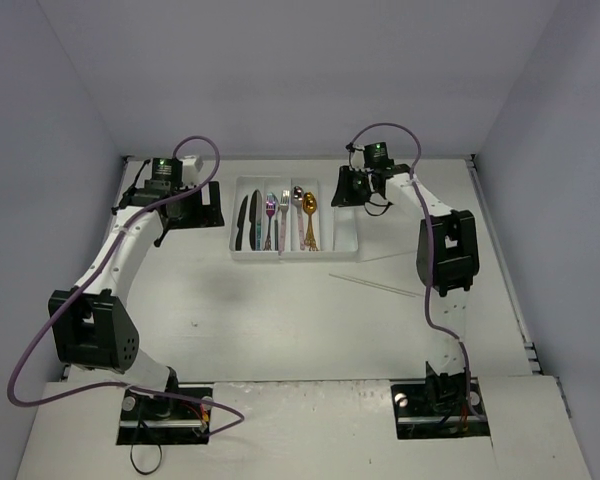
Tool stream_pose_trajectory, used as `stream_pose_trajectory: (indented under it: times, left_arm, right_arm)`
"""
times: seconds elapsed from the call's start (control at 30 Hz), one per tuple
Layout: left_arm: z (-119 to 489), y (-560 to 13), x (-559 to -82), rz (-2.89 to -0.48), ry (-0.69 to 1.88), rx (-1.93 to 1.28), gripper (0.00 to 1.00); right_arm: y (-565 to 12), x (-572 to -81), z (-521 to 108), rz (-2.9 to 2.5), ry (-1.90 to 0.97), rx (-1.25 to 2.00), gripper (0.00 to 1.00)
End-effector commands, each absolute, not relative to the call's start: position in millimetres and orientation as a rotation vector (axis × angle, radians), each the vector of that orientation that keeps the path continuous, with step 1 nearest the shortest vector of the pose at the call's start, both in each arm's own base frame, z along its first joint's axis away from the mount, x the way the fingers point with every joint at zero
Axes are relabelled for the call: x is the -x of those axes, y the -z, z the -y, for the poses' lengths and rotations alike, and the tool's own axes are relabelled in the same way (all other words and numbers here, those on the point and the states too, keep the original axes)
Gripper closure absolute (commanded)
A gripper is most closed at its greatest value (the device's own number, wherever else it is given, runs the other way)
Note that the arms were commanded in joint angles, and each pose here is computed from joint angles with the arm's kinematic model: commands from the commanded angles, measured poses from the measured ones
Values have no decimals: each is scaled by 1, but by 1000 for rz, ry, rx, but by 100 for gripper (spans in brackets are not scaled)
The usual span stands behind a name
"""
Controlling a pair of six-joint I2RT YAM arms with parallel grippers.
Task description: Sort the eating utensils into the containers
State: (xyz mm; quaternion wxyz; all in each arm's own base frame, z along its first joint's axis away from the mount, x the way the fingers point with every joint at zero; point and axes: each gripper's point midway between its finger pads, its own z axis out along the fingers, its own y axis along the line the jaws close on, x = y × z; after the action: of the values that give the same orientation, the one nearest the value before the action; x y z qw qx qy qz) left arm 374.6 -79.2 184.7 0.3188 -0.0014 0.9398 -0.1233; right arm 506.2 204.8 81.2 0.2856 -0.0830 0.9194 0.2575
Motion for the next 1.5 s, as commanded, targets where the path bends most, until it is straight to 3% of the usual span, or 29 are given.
stream_pose_trajectory:
  times: [0.0,0.13,0.23,0.4,0.53,0.6,0.7,1.13,1.47]
  left_arm:
    - [76,-204,-386,-2409,324,3,13]
    - [77,-205,-391,-2407,336,-3,13]
    - [79,-208,-394,-2396,348,-25,14]
    - [90,-221,-393,-2346,420,-215,13]
    - [119,-230,-375,-2269,644,-434,13]
    - [129,-232,-369,-2234,719,-516,14]
    - [140,-233,-364,-2218,817,-547,13]
    - [134,-236,-356,-2213,797,-528,14]
    - [118,-232,-348,-2235,764,-467,13]
  right_arm:
    - [-114,-509,-201,-2386,-708,194,69]
    - [-142,-510,-191,-2327,-725,210,56]
    - [-171,-512,-177,-2249,-751,289,52]
    - [-205,-495,-116,-2199,-584,665,46]
    - [-183,-448,-47,-2154,-42,1479,55]
    - [-141,-409,-15,-2166,105,1831,60]
    - [-124,-387,24,-2097,318,2218,63]
    - [-91,-407,-22,-2026,346,2450,41]
    - [-62,-389,-25,-2048,228,2485,41]
